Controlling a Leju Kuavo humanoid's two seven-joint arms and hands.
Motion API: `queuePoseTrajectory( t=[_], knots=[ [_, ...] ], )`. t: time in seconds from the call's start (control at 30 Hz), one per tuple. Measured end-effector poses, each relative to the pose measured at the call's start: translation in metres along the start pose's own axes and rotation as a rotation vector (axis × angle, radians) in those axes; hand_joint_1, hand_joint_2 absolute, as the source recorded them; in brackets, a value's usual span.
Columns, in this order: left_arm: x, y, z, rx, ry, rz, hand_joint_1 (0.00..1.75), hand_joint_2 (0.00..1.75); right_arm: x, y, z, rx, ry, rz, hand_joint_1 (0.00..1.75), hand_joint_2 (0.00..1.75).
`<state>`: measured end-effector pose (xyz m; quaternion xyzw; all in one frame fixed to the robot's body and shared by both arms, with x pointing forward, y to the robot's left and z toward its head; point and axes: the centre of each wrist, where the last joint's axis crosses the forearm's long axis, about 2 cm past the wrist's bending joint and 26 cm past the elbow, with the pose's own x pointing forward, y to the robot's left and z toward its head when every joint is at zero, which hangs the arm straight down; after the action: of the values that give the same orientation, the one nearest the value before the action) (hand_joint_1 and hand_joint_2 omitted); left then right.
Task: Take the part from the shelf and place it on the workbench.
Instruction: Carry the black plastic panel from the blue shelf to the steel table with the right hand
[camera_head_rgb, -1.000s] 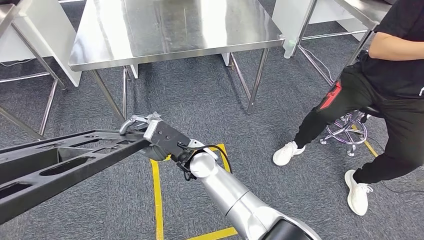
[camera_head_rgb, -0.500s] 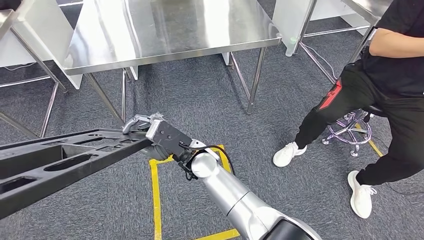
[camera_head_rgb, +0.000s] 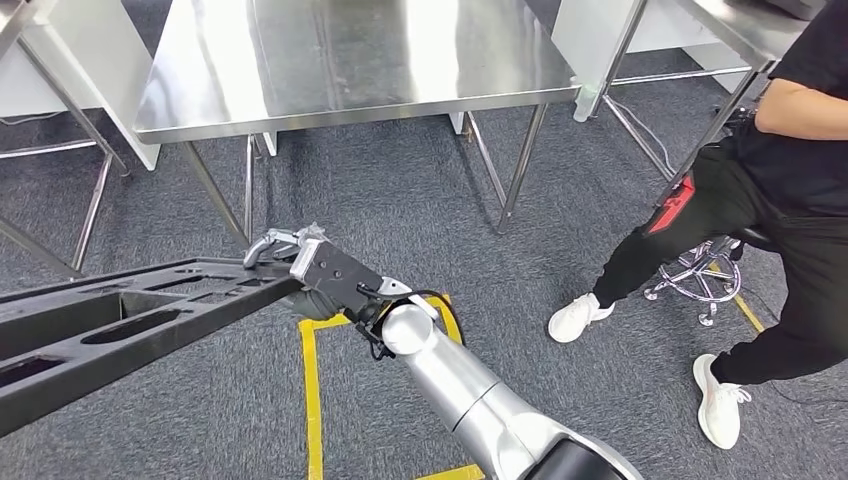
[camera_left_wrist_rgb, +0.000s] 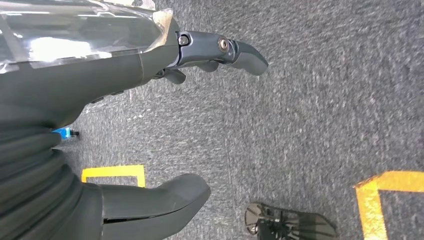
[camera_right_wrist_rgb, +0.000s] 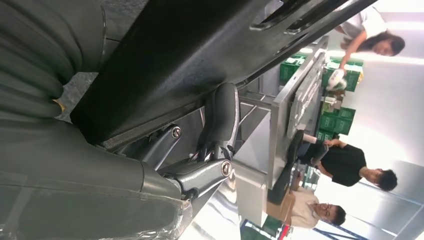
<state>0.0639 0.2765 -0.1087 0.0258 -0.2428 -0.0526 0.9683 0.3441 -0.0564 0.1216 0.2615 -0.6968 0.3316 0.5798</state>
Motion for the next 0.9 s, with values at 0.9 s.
queuePoseTrajectory(
  t=[0.9],
  knots=[
    [-0.0013,0.0007,0.0004,0.009,0.005,-0.003,0.0,1.75,-0.0016,0.003,0.001,0.008,0.001,-0.005,1.75,1.75]
  ],
)
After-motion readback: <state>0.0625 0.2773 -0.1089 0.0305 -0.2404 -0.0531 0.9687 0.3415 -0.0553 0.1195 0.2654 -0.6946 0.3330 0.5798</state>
